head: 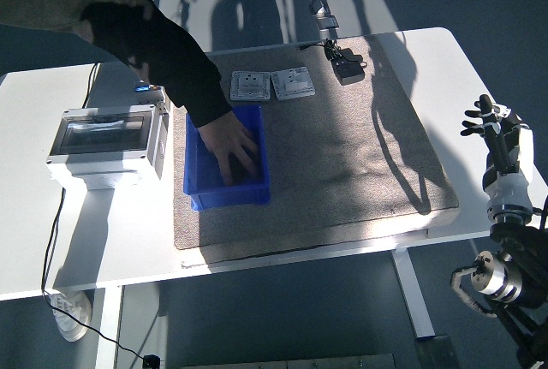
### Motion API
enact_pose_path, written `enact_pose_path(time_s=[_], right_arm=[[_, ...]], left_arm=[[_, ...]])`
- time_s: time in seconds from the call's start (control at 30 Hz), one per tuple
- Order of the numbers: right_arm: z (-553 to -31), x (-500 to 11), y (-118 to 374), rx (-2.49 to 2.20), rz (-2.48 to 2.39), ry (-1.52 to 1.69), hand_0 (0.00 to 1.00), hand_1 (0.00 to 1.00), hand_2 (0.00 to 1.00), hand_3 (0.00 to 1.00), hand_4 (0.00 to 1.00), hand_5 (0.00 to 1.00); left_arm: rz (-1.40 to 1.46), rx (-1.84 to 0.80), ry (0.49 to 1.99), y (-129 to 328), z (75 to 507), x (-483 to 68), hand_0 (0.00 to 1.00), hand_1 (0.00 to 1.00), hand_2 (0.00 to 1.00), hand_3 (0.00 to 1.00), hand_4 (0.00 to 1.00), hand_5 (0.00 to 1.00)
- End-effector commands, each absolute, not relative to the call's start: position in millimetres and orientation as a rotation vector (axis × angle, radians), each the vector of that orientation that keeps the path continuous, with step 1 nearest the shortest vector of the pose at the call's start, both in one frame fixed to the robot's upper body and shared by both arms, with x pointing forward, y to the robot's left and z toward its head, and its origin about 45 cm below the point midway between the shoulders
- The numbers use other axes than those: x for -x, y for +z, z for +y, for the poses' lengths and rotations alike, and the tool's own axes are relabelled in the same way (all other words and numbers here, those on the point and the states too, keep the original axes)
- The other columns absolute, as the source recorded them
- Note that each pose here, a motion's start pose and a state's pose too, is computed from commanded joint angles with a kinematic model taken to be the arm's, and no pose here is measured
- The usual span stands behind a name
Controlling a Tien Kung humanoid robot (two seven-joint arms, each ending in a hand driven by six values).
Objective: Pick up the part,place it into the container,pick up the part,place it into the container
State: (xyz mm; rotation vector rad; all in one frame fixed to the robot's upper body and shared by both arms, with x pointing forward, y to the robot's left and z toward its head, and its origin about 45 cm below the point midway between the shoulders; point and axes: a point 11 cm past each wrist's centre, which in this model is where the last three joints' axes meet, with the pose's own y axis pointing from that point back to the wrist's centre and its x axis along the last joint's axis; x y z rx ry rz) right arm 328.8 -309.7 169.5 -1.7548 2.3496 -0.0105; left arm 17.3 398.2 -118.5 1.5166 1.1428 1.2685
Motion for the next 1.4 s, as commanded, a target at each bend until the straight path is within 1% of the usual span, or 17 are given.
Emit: enact_pose_path(time_s=[0.07, 0.1, 0.27, 0.3, 0.53, 0.67, 0.7, 0.87, 1.03, 1.07, 1.1, 1.27, 1.3, 1.4], right_arm=[[-309.2, -329.0, 169.3, 1.759, 2.35, -0.013, 0.599, 0.304, 0.453, 0.486, 0.982, 0.587], [-309.1, -329.2, 169.2, 1.761, 2.35, -0.013, 0.599, 0.305, 0.457, 0.49, 0.965, 0.577], [-309.8, -329.4, 169.0, 1.768, 2.352, -0.019, 0.599, 0.305, 0.457, 0.49, 0.965, 0.577], [-309.9, -329.4, 169.0, 1.769, 2.352, -0.02, 0.598, 0.305, 0.457, 0.496, 0.952, 0.564], [-311.2, -329.1, 167.6, 1.768, 2.359, -0.019, 0.6, 0.306, 0.458, 0.496, 0.947, 0.559], [-313.6, -327.9, 161.1, 1.739, 2.374, 0.047, 0.6, 0.306, 0.458, 0.496, 0.947, 0.559], [-314.1, -327.7, 159.9, 1.733, 2.378, 0.059, 0.601, 0.306, 0.462, 0.498, 0.921, 0.552], [-315.9, -326.9, 153.2, 1.727, 2.406, 0.103, 0.601, 0.306, 0.462, 0.498, 0.921, 0.552], [-314.2, -322.8, 133.5, 1.725, 2.454, 0.265, 0.603, 0.308, 0.466, 0.501, 0.911, 0.543], [-313.6, -322.5, 133.0, 1.73, 2.462, 0.267, 0.603, 0.308, 0.466, 0.501, 0.911, 0.543], [-312.6, -323.0, 134.6, 1.742, 2.473, 0.252, 0.602, 0.315, 0.482, 0.524, 0.844, 0.502], [-307.0, -329.4, 152.8, 1.793, 2.542, 0.125, 0.602, 0.315, 0.482, 0.524, 0.844, 0.502], [-304.6, -331.1, 156.2, 1.814, 2.544, 0.104, 0.613, 0.368, 0.632, 0.632, 0.857, 0.465], [-297.1, -334.7, 161.3, 1.903, 2.552, 0.039, 0.613, 0.368, 0.632, 0.632, 0.857, 0.465]], left_arm=[[1.139, -1.516, 1.27, -118.6, 397.8, -18.2, 0.707, 0.707, 0.689, 0.523, 0.861, 0.998], [1.137, -1.516, 1.271, -118.6, 397.6, -18.6, 0.707, 0.707, 0.69, 0.525, 0.848, 0.998], [1.122, -1.512, 1.273, -118.9, 397.1, -20.5, 0.707, 0.707, 0.69, 0.525, 0.848, 0.998], [1.118, -1.513, 1.272, -118.9, 397.1, -20.7, 0.707, 0.707, 0.69, 0.527, 0.834, 0.998], [1.095, -1.523, 1.254, -119.0, 397.0, -21.8, 0.707, 0.707, 0.689, 0.527, 0.821, 0.998], [1.098, -1.526, 1.243, -118.9, 396.6, -21.9, 0.707, 0.707, 0.689, 0.527, 0.821, 0.998], [1.099, -1.526, 1.241, -118.9, 396.6, -22.1, 0.707, 0.707, 0.69, 0.528, 0.82, 0.998], [1.098, -1.525, 1.239, -118.8, 396.8, -22.6, 0.707, 0.707, 0.69, 0.528, 0.82, 0.998], [1.097, -1.526, 1.235, -118.6, 397.2, -22.8, 0.707, 0.707, 0.689, 0.529, 0.818, 0.998], [1.097, -1.526, 1.235, -118.6, 397.2, -22.9, 0.707, 0.707, 0.689, 0.529, 0.818, 0.998], [1.097, -1.526, 1.235, -118.6, 397.2, -22.8, 0.707, 0.707, 0.69, 0.528, 0.819, 0.998], [1.096, -1.525, 1.237, -118.5, 397.5, -22.9, 0.707, 0.707, 0.69, 0.528, 0.819, 0.998], [1.096, -1.526, 1.238, -118.5, 397.5, -23.0, 0.708, 0.708, 0.69, 0.527, 0.818, 0.998], [1.092, -1.525, 1.24, -118.5, 397.5, -23.6, 0.708, 0.708, 0.69, 0.527, 0.818, 0.998]])
